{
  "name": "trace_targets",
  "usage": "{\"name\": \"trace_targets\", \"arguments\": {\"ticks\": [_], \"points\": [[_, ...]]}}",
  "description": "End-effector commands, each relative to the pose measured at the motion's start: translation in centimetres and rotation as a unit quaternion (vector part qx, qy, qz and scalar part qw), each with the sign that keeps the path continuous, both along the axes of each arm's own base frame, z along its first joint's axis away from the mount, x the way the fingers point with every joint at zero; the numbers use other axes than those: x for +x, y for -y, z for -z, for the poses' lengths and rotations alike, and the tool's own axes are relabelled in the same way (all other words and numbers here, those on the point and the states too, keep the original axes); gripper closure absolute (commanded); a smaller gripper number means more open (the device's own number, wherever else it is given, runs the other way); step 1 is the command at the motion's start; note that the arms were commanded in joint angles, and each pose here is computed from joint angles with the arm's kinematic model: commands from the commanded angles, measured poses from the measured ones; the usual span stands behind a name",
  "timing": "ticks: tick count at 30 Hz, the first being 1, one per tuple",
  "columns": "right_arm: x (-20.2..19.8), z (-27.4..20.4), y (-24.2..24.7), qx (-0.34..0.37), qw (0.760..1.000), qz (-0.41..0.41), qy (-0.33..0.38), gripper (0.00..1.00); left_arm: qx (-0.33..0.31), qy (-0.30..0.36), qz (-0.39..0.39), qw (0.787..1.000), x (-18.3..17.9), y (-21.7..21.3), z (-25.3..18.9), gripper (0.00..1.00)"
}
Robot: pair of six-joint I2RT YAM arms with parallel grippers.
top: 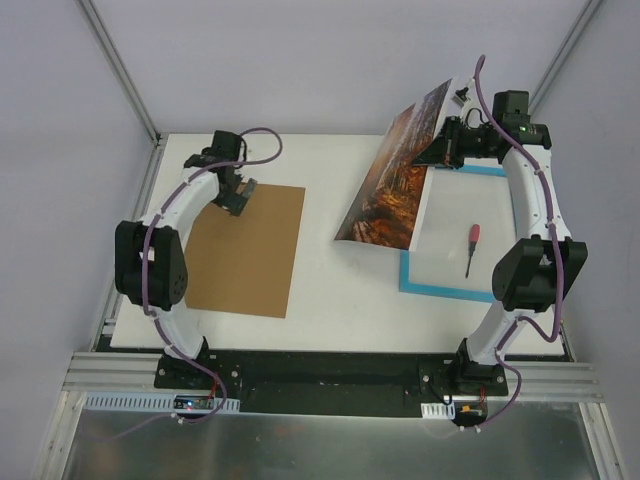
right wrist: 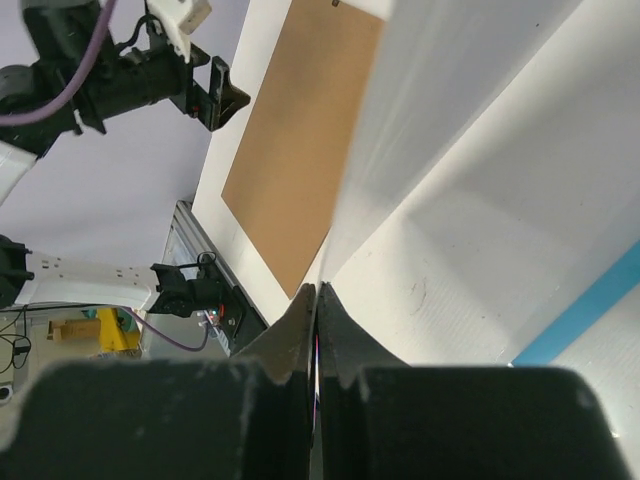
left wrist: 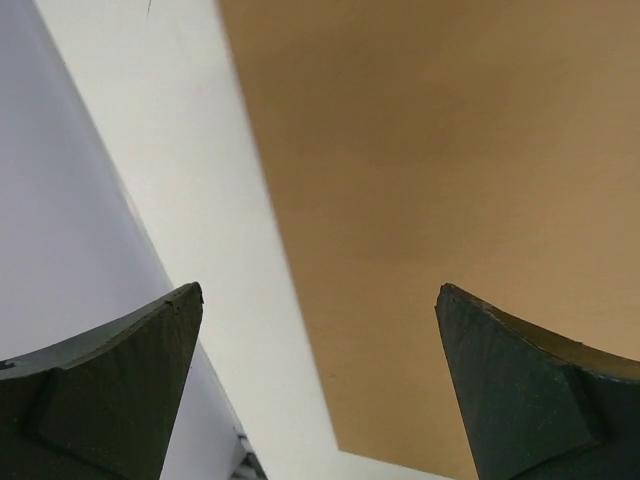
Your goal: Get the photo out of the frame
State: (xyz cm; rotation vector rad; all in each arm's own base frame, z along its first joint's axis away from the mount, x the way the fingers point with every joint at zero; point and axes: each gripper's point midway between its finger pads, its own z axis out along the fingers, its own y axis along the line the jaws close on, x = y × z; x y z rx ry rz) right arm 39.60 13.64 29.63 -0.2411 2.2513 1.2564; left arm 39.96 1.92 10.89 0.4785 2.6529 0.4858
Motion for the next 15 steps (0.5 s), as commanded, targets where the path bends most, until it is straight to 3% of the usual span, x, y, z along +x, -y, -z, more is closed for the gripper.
{"name": "trace_targets", "arguments": {"ticks": [1, 5, 15], "points": [[-0.6, -2.3, 0.0, 0.008, 1.000, 0.003, 0.016, 1.00, -0.049, 0.032, 0.069, 0.996, -0.1, 8.0, -2.9, 0.01], [-1.1, -2.5, 0.1, 0.008, 1.000, 0.005, 0.020, 1.00, -0.044, -0.002, 0.109, 0.993, -0.6, 12.9, 0.0, 0.01], [-2.0, -2.6, 1.1, 0.005, 0.999, 0.014, 0.030, 1.00, -0.080, -0.050, 0.147, 0.985, -1.6, 19.9, 4.1, 0.01]]}}
